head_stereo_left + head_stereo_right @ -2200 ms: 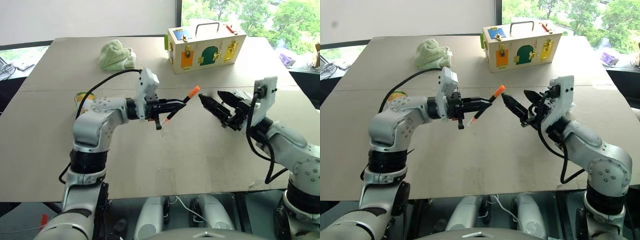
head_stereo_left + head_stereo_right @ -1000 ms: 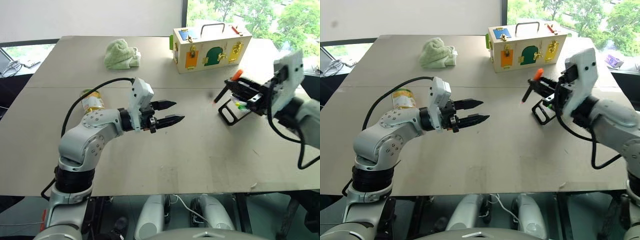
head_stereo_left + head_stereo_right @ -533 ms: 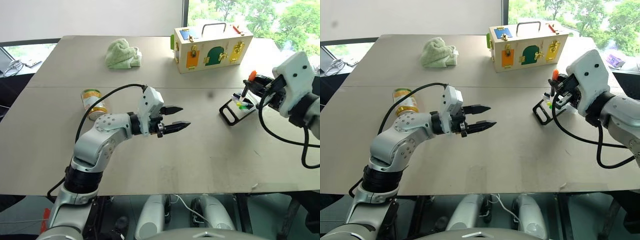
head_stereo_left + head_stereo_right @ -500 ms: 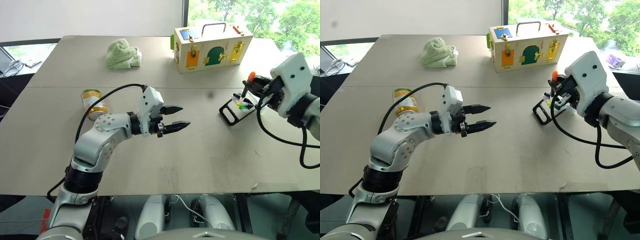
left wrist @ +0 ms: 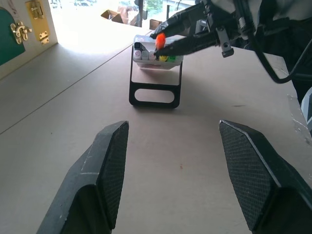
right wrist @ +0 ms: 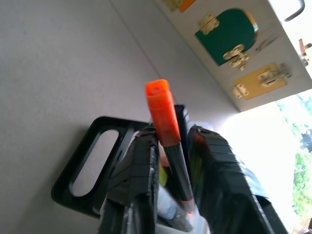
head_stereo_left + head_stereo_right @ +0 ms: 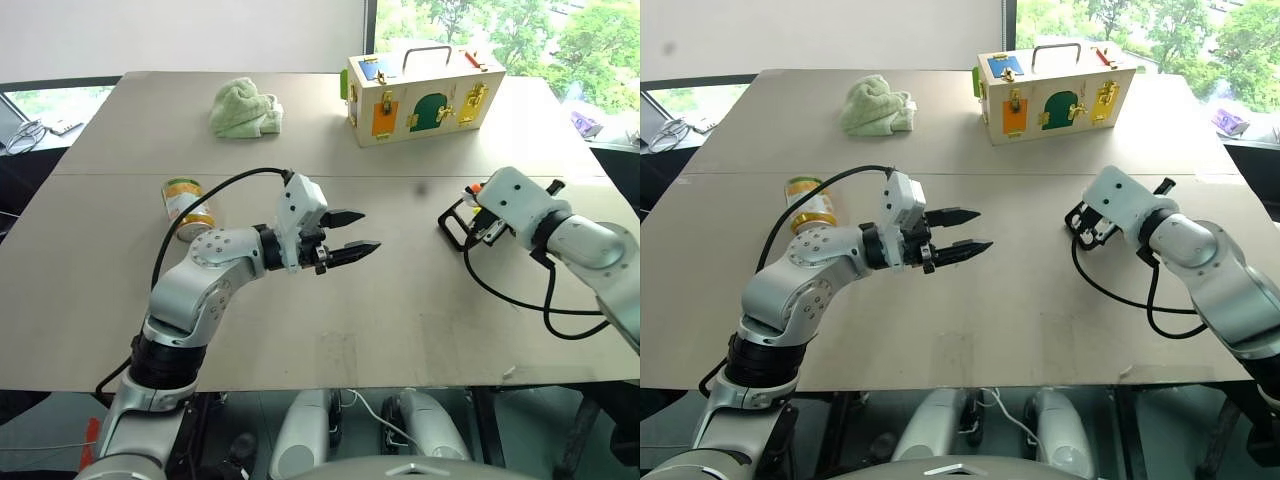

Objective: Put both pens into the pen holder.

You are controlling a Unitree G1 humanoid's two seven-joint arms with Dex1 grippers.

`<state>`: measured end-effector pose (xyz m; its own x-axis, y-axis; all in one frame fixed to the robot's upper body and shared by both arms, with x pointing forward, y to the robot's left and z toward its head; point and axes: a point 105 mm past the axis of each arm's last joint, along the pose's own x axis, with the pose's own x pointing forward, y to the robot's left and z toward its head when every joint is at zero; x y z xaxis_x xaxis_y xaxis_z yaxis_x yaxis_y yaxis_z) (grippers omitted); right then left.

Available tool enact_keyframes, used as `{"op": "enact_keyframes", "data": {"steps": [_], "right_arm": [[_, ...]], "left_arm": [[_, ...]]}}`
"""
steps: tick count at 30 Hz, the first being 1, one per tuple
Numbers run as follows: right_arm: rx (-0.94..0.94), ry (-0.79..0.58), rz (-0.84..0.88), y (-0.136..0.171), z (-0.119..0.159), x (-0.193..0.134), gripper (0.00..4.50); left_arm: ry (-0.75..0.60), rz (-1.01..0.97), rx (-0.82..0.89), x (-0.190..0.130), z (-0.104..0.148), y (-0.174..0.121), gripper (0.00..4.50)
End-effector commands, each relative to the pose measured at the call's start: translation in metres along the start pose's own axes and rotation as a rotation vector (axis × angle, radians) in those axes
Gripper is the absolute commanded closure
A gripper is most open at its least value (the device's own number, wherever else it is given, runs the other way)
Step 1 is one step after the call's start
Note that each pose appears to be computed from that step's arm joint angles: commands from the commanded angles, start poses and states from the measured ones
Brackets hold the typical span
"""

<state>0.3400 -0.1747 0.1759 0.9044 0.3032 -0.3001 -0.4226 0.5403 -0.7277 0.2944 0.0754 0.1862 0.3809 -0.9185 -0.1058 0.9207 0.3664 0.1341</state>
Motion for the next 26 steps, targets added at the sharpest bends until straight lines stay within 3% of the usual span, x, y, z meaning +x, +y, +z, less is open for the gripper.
{"op": "enact_keyframes", "data": {"steps": [1, 5, 8, 11, 12, 15, 21, 26], "right_arm": [[-0.045, -0.044, -0.065, -0.02, 0.009, -0.007, 1.91], [0.058, -0.16, -0.016, -0.017, 0.027, -0.027, 0.03], [0.221, -0.332, 0.068, -0.009, 0.055, -0.049, 0.03], [0.303, -0.393, 0.151, 0.004, 0.062, -0.065, 0.03], [0.324, -0.388, 0.184, 0.011, 0.06, -0.069, 0.03], [0.38, -0.358, 0.245, 0.03, 0.048, -0.078, 0.0], [0.477, -0.206, 0.286, 0.055, -0.008, -0.101, 0.0], [0.489, -0.218, 0.285, 0.052, -0.016, -0.099, 0.0]], "left_arm": [[-0.046, -0.039, 0.045, -0.002, 0.016, -0.011, 1.49], [-0.06, -0.015, 0.042, -0.006, 0.018, -0.007, 1.49], [-0.076, 0.033, 0.043, -0.008, 0.019, -0.003, 1.49], [-0.064, 0.098, 0.023, -0.015, 0.012, 0.007, 1.49], [-0.052, 0.121, 0.008, -0.018, 0.008, 0.01, 1.49], [-0.015, 0.206, -0.026, -0.032, -0.007, 0.016, 0.17], [0.107, 0.453, -0.116, -0.081, -0.046, 0.015, 0.07], [0.174, 0.562, -0.182, -0.11, -0.068, 0.001, 0.07]]}}
